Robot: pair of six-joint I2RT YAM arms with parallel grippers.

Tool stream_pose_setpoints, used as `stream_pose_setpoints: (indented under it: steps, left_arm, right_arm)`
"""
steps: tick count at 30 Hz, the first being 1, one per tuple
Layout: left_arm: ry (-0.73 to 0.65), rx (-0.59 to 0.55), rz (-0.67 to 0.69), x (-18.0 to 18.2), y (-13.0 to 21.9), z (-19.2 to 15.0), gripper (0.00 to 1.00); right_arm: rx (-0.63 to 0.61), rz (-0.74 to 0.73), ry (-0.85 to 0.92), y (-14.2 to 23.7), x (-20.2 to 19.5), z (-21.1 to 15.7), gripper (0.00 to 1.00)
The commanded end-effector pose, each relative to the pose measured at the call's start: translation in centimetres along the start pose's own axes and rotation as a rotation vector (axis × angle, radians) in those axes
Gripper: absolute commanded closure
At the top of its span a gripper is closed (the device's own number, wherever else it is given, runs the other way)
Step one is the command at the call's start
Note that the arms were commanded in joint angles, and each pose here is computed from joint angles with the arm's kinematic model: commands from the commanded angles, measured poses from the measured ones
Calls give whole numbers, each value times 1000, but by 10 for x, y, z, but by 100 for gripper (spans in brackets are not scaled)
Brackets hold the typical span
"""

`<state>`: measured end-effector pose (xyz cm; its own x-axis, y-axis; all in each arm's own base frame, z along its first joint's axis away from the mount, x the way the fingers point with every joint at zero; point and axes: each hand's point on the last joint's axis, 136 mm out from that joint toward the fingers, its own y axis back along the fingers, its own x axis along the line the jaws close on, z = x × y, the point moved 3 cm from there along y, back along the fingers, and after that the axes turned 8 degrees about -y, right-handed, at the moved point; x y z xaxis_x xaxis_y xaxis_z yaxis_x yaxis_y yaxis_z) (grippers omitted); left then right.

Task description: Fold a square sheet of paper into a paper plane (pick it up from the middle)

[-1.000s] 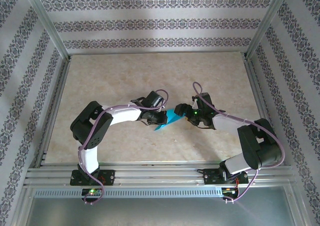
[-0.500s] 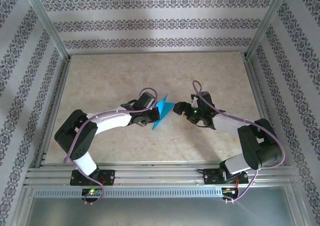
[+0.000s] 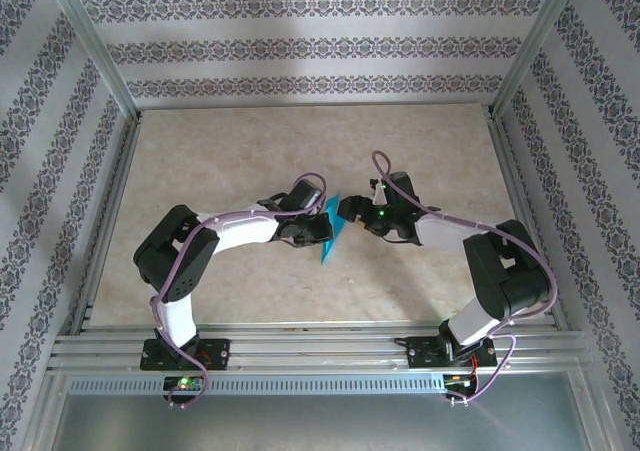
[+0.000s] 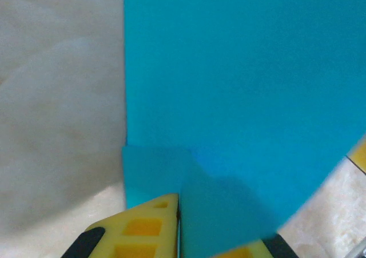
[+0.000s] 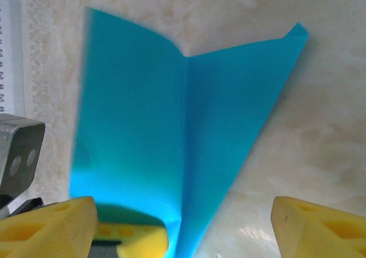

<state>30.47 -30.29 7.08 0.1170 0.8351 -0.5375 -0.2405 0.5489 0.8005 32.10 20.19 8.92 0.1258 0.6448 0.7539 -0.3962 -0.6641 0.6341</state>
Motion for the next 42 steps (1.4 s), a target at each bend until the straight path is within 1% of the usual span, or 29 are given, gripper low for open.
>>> stream_pose_setpoints:
  steps: [1,8,15,24,31,38,42]
  left_arm:
    - [-15,50,-5,0,-1,-3,88]
    - [-44,87,-19,0,-6,-5,87]
    - [-106,111,-9,0,-9,-4,93]
    - [-165,158,-24,-4,-10,-5,95]
    - [-189,182,-24,-3,-10,-5,94]
    - [-193,184,-28,-4,-12,-5,94]
    - [-196,187,-26,-3,-14,-5,94]
  right_arm:
    - [38,-1,38,-9,4,-3,21]
    - [51,-3,46,-14,3,-2,23]
    - [-15,-12,28,7,-8,2,24]
    - [-15,-35,29,14,-27,0,26]
    - [-14,2,40,14,-24,3,26]
    - [-33,68,-16,8,-13,13,26]
    - [-30,56,-63,2,-17,15,26]
